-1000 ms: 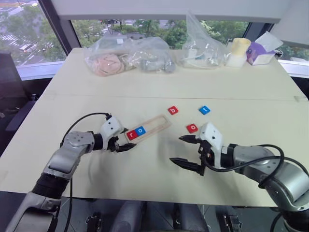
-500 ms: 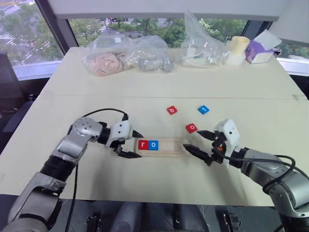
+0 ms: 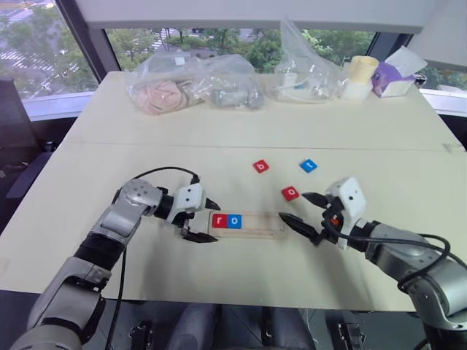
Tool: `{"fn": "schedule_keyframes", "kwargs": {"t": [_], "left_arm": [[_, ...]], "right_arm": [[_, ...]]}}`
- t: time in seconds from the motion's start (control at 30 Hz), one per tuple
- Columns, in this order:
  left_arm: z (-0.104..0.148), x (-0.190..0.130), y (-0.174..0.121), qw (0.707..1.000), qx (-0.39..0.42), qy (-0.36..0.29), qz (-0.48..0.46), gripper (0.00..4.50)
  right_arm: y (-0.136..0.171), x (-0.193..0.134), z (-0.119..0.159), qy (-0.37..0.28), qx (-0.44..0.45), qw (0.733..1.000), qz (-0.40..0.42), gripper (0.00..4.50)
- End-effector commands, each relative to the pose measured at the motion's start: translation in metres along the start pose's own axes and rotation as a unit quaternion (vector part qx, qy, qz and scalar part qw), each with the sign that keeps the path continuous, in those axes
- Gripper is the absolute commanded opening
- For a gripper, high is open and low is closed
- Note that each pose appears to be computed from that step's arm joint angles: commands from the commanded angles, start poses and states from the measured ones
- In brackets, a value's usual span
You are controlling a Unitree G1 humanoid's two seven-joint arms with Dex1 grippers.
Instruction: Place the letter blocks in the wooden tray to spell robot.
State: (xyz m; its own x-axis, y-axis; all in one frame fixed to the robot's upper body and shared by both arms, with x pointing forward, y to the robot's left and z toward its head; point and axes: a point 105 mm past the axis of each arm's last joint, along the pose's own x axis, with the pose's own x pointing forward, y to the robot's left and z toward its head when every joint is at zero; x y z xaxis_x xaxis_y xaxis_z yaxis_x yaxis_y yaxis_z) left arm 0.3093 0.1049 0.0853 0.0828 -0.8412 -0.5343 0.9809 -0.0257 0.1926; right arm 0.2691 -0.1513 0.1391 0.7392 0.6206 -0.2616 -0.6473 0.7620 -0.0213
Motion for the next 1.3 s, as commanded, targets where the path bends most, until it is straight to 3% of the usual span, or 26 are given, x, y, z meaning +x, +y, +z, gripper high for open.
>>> {"fn": "schedule_keyframes", "kwargs": {"t": [0.03, 0.2, 0.3, 0.37, 0.8, 0.9, 1.03, 1.07, 1.17, 1.3], "left_arm": [[0.001, -0.015, 0.007, 0.999, 0.018, 0.019, 0.029, 4.47], [0.02, -0.062, 0.022, 0.996, -0.041, -0.017, 0.078, 4.47], [0.024, -0.102, 0.033, 0.976, -0.125, -0.078, 0.163, 4.47], [0.025, -0.115, 0.03, 0.965, -0.148, -0.096, 0.196, 4.47], [0.042, -0.114, -0.017, 0.934, -0.206, -0.128, 0.262, 4.47], [0.039, -0.113, -0.02, 0.931, -0.211, -0.12, 0.271, 4.5], [0.038, -0.111, -0.02, 0.932, -0.211, -0.114, 0.273, 4.5], [0.038, -0.11, -0.02, 0.932, -0.21, -0.113, 0.273, 4.5], [0.042, -0.105, -0.018, 0.935, -0.204, -0.116, 0.265, 4.5], [0.056, -0.087, -0.015, 0.951, -0.161, -0.113, 0.24, 4.5]], "right_arm": [[-0.013, 0.008, 0.011, -0.006, -0.009, 1.0, -0.029, 4.5], [-0.024, 0.054, 0.031, -0.014, 0.004, 0.998, -0.063, 4.5], [-0.023, 0.084, 0.046, -0.038, 0.054, 0.996, -0.063, 4.5], [-0.026, 0.101, 0.04, -0.017, 0.034, 0.997, -0.071, 4.5], [-0.023, 0.175, 0.03, 0.026, -0.017, 0.998, -0.049, 4.5], [-0.027, 0.178, 0.028, 0.033, -0.024, 0.997, -0.058, 3.6], [-0.027, 0.176, 0.026, 0.041, -0.037, 0.997, -0.061, 1.45], [-0.028, 0.176, 0.027, 0.039, -0.038, 0.996, -0.064, 1.19], [-0.032, 0.171, 0.037, 0.022, -0.039, 0.996, -0.079, 1.21], [-0.063, 0.115, 0.07, -0.061, 0.023, 0.976, -0.208, 1.21]]}}
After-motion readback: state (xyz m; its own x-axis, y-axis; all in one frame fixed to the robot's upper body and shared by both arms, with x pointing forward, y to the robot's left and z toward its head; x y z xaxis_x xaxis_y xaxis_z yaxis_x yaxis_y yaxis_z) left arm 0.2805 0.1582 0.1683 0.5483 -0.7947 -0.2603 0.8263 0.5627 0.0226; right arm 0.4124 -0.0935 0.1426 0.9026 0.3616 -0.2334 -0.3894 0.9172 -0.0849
